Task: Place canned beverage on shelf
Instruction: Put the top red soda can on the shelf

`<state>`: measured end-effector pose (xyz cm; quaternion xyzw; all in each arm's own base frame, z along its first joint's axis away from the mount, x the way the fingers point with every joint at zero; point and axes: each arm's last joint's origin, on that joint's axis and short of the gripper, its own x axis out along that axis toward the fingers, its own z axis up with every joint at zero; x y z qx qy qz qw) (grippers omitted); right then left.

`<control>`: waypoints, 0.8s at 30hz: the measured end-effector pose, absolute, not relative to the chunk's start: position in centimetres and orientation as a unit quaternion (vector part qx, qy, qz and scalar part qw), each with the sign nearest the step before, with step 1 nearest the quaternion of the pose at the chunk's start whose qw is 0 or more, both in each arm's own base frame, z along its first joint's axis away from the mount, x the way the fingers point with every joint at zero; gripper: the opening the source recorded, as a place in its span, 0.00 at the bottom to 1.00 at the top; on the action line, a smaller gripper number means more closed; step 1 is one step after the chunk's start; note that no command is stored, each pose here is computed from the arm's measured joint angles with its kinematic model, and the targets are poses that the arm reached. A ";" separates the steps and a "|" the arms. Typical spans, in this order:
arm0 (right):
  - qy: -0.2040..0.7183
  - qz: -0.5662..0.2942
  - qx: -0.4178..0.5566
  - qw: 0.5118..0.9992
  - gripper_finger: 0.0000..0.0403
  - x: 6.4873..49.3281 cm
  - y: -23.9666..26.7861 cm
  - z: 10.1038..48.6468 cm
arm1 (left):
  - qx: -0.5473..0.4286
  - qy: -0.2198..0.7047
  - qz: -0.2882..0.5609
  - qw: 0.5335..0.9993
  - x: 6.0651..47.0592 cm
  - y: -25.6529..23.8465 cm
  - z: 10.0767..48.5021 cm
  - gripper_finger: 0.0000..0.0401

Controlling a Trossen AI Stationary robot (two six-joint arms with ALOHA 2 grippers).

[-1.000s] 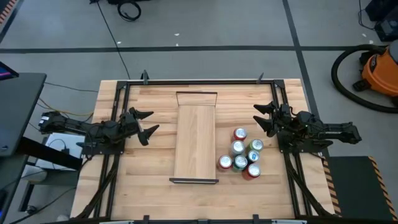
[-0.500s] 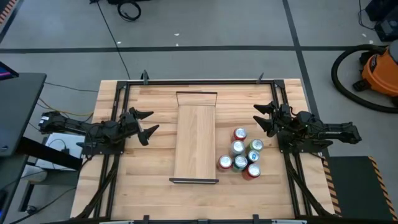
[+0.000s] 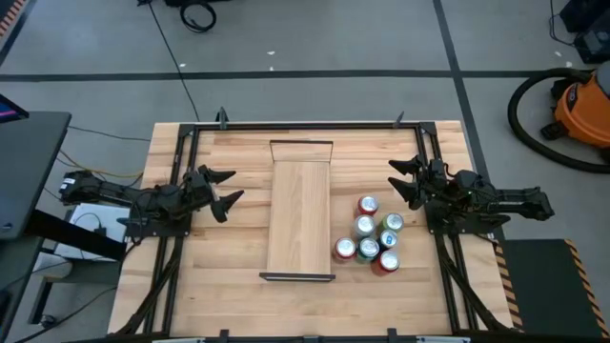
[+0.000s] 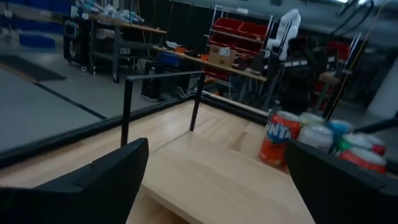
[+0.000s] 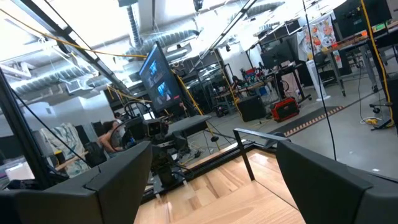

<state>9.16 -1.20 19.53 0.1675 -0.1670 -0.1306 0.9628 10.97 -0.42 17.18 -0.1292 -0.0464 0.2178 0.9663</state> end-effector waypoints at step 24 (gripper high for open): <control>-0.229 -0.128 0.136 0.955 0.88 8.7 -1.2 20.8 | -0.221 -0.112 0.243 0.938 10.8 -0.1 18.0 0.96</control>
